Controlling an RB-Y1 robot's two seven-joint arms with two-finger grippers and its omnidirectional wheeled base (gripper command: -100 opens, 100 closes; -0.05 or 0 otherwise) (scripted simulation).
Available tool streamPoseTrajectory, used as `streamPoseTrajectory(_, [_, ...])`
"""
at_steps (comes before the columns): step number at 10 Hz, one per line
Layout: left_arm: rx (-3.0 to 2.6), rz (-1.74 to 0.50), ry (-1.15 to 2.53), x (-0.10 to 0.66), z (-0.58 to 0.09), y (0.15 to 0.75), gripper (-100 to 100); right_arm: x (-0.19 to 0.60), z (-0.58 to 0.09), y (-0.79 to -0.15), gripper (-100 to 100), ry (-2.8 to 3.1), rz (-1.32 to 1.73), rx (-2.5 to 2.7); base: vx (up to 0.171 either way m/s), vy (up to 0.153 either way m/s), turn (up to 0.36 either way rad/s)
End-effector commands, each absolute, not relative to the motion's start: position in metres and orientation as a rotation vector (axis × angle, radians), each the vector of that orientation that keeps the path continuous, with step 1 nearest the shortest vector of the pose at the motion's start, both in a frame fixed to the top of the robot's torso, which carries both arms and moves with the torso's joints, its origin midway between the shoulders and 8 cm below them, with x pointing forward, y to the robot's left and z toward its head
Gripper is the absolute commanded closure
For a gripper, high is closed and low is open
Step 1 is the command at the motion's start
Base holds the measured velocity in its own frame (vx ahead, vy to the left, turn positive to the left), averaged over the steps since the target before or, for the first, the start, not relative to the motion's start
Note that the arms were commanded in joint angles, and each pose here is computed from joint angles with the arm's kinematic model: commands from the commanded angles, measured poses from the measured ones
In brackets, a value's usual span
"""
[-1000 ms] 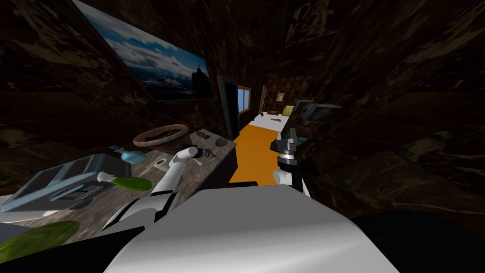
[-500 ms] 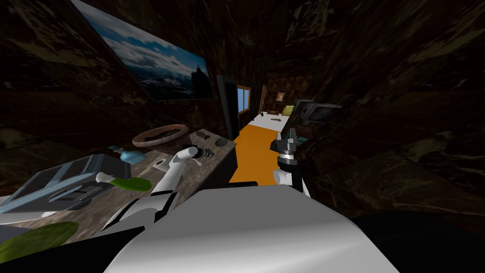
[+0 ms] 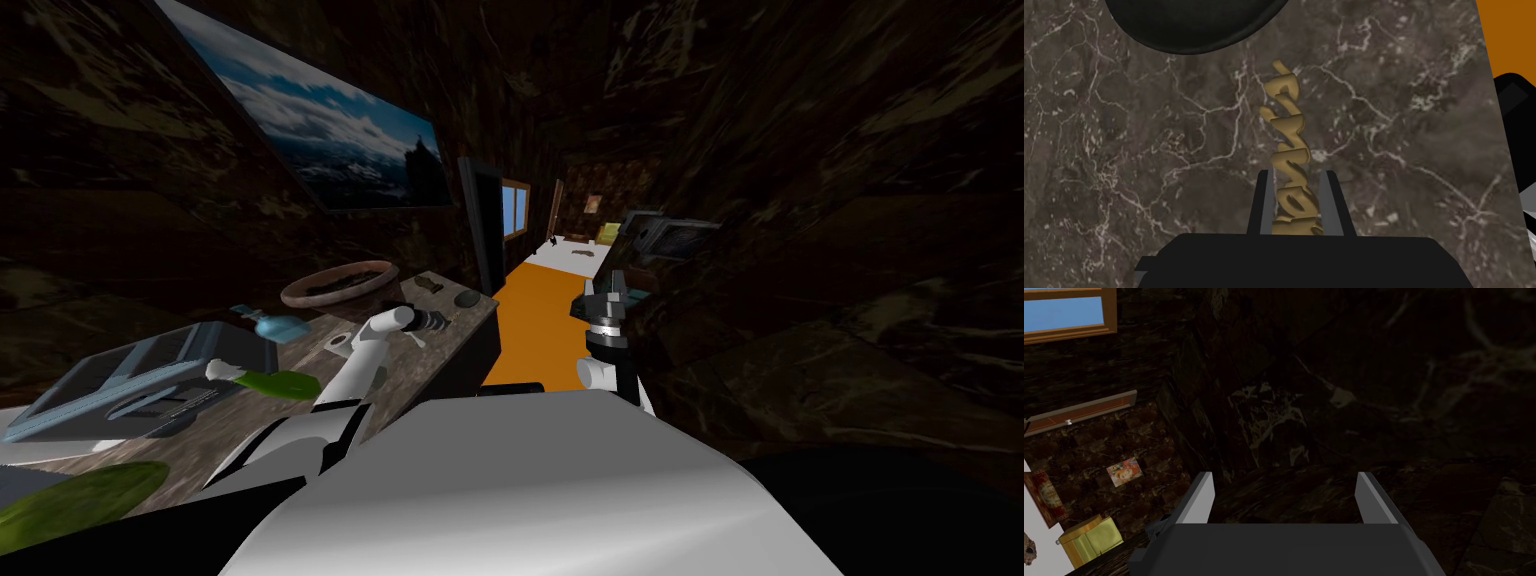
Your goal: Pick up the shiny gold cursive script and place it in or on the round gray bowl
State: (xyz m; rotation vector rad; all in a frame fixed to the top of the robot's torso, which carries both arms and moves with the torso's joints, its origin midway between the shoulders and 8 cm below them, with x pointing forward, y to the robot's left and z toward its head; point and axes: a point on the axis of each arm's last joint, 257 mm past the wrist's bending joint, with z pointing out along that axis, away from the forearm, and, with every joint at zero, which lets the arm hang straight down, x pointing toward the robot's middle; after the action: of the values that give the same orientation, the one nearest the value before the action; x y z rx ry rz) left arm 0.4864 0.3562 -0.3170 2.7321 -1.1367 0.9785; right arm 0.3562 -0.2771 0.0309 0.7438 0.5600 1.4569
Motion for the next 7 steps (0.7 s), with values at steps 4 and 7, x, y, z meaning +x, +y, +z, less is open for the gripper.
streamPoseTrajectory(4, [2.793, 0.955, -1.176, 0.486, -0.276, 0.393, 100, 0.356, 0.031, -0.277, 0, 0.56, 1.457, 0.744, -0.02, -0.13, -0.049])
streamPoseTrajectory(7, [2.838, 0.946, -1.201, 0.487, -0.242, 0.417, 100, 0.356, 0.031, -0.277, 0, 0.56, 1.457, 0.744, -0.008, -0.13, -0.034])
